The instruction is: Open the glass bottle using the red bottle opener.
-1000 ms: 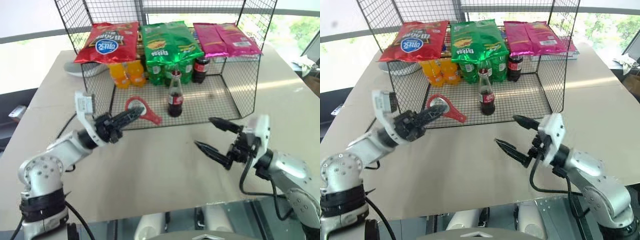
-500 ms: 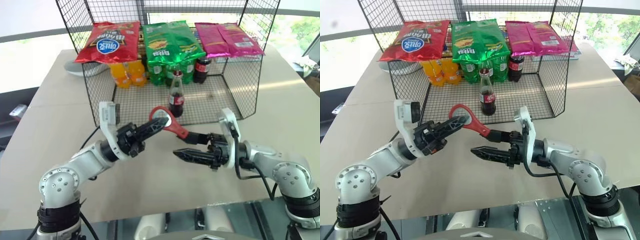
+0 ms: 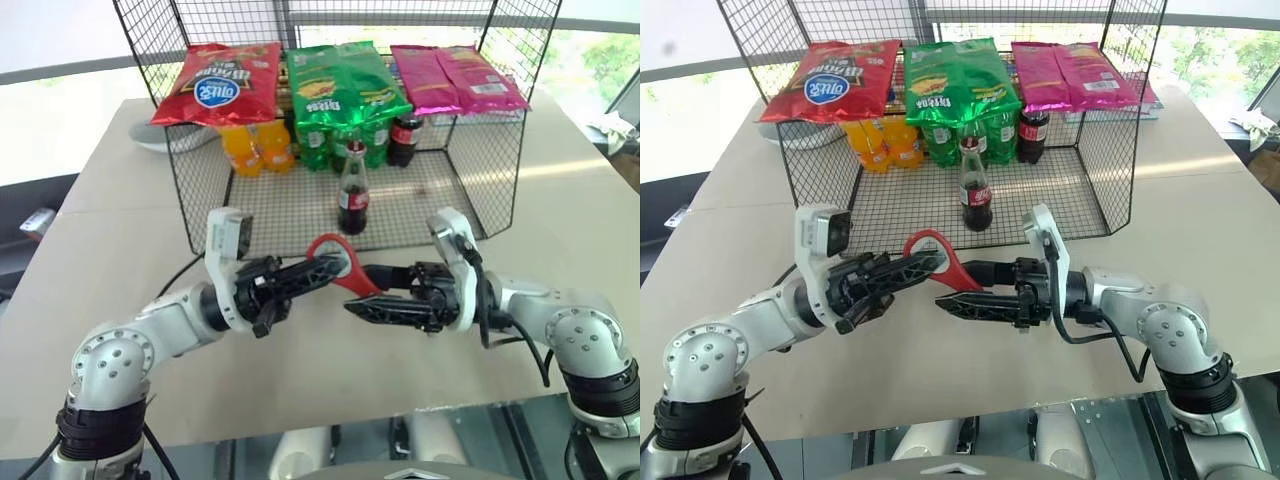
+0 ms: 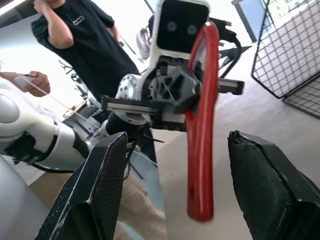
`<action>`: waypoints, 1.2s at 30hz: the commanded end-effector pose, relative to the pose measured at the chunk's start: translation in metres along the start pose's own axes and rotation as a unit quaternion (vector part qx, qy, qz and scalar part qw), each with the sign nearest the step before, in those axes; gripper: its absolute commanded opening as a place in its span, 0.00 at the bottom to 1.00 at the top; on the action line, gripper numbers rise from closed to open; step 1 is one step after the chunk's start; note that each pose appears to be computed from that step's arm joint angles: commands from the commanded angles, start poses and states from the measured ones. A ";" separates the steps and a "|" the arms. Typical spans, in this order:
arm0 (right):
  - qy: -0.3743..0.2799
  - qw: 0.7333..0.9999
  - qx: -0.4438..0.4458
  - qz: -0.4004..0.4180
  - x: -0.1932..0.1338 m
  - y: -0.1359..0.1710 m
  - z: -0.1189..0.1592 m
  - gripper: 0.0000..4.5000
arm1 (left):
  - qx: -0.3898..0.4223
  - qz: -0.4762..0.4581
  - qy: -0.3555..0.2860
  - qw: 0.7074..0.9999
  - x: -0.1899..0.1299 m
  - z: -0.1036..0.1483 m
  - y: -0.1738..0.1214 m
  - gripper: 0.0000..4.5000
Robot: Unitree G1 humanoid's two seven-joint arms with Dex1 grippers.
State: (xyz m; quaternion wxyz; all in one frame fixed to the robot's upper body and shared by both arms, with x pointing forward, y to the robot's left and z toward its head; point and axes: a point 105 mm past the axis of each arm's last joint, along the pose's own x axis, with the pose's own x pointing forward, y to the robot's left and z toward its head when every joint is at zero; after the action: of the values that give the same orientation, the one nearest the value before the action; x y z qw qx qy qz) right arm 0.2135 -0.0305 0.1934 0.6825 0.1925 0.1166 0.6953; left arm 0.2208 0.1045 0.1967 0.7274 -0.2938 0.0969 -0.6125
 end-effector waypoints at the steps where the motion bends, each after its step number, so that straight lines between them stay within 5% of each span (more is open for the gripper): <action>1: -0.001 1.000 -0.006 0.021 0.001 0.008 0.005 0.41 | 0.015 -0.013 0.004 1.000 0.001 0.003 -0.004 0.00; 5: 0.020 0.999 0.000 0.026 0.001 0.009 0.000 0.00 | 0.021 -0.015 0.008 1.000 -0.001 0.003 -0.003 0.00; 19: 0.045 0.999 0.001 0.030 -0.001 0.007 -0.003 0.00 | 0.040 -0.007 -0.008 0.999 -0.004 0.010 0.004 0.00; 20: 0.044 0.999 0.001 0.026 -0.002 0.006 -0.003 0.00 | 0.040 -0.009 -0.011 0.999 -0.005 0.012 0.003 0.16; 26: 0.026 0.999 0.007 -0.031 -0.021 -0.006 -0.005 0.00 | 0.077 0.039 -0.006 0.996 -0.023 0.020 0.008 0.67; 29: 0.013 0.997 0.008 -0.075 -0.038 -0.013 -0.008 0.00 | 0.112 0.090 -0.015 0.990 -0.032 0.030 0.023 0.67; 33: -0.027 0.988 0.000 -0.153 -0.065 -0.015 -0.006 0.00 | 0.252 0.207 -0.008 0.945 -0.011 0.047 0.080 0.67; 36: -0.039 0.982 -0.011 -0.183 -0.071 -0.012 -0.005 0.00 | 0.282 0.189 0.004 0.941 0.016 0.046 0.092 0.87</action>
State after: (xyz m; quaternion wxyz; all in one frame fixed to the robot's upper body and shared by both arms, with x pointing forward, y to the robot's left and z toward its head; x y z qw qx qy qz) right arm 0.2254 -0.0995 0.1600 0.7988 0.1994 0.1507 0.5473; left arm 0.3227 0.1163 0.1818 0.8832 -0.0809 -0.0032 -0.4619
